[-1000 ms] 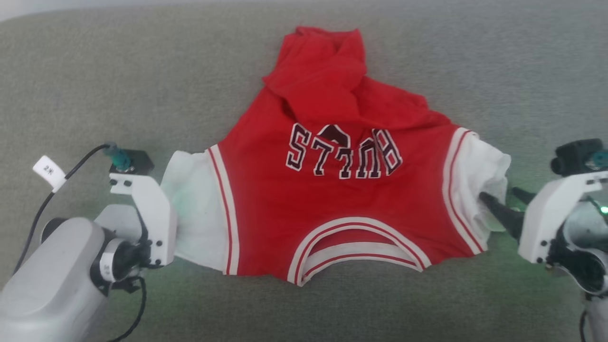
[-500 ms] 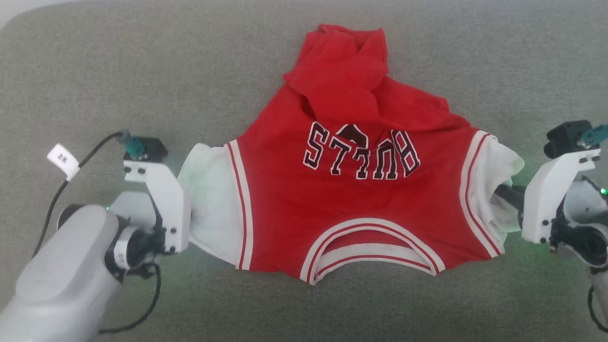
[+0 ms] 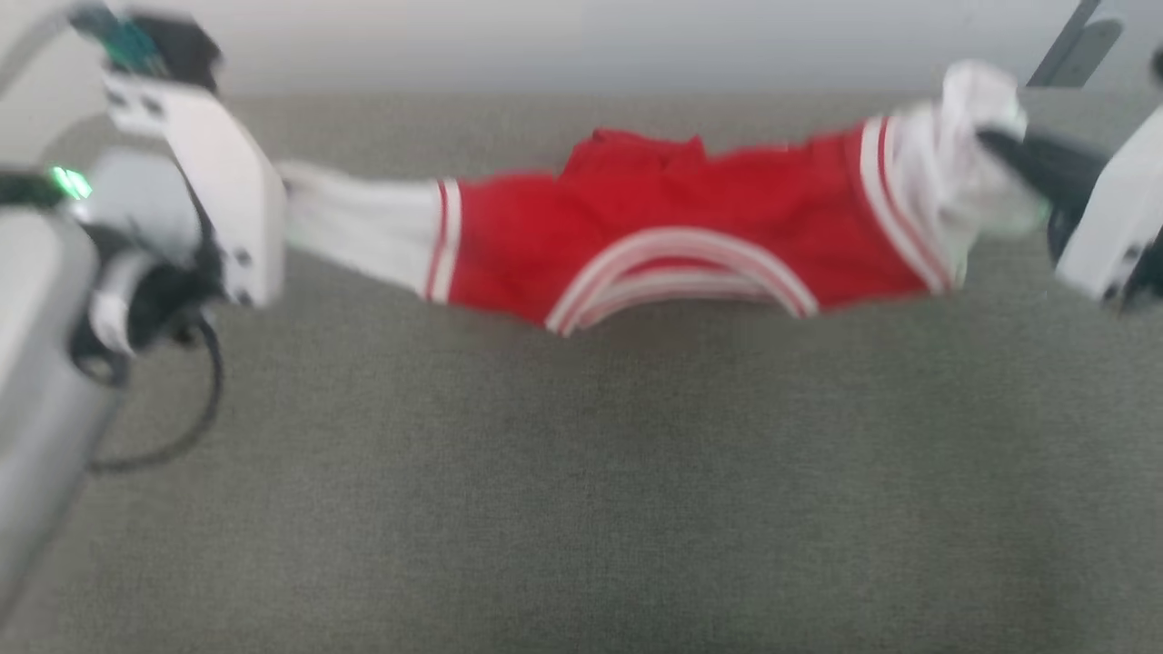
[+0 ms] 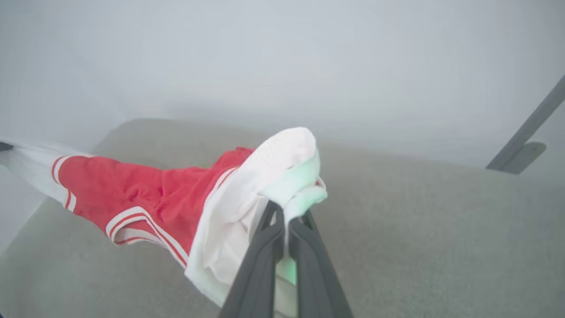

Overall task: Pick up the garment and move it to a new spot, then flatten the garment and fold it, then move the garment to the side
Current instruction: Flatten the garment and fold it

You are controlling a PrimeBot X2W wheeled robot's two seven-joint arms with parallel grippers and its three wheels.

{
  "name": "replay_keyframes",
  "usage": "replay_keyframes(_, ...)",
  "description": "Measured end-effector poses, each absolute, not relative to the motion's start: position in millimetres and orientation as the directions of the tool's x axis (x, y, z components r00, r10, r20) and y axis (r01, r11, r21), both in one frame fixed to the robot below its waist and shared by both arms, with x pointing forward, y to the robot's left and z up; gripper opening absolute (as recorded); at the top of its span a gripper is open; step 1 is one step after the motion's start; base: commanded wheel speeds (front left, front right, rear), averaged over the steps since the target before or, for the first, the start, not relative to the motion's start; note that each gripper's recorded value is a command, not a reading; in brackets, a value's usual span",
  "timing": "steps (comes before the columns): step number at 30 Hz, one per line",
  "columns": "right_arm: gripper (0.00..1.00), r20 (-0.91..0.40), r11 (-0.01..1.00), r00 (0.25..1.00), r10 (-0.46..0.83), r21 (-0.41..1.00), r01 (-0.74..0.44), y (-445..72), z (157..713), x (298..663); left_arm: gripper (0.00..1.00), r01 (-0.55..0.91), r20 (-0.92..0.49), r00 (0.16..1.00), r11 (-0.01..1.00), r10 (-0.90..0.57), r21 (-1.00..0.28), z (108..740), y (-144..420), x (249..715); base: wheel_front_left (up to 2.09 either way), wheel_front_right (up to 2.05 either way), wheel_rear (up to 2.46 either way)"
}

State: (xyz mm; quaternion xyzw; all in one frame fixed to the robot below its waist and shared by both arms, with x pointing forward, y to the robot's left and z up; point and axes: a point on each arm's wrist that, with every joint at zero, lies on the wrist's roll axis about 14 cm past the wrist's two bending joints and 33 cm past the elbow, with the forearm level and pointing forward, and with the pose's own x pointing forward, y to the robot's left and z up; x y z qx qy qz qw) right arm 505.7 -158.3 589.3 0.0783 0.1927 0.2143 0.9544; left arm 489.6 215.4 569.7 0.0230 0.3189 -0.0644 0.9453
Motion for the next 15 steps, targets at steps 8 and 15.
replay_keyframes(8,0.0,-0.049,0.894,0.9,0.433,0.151,-0.422,-152,711,511,0.0,0.168,-0.31,0.942,0.98,-0.128,0.106,704,210,509,0.0,0.0,0.0)
replay_keyframes(15,0.0,0.082,0.897,0.903,0.423,0.105,-0.429,-146,768,509,0.0,0.168,-0.15,0.978,0.973,-0.145,0.156,771,202,512,0.0,0.0,0.0)
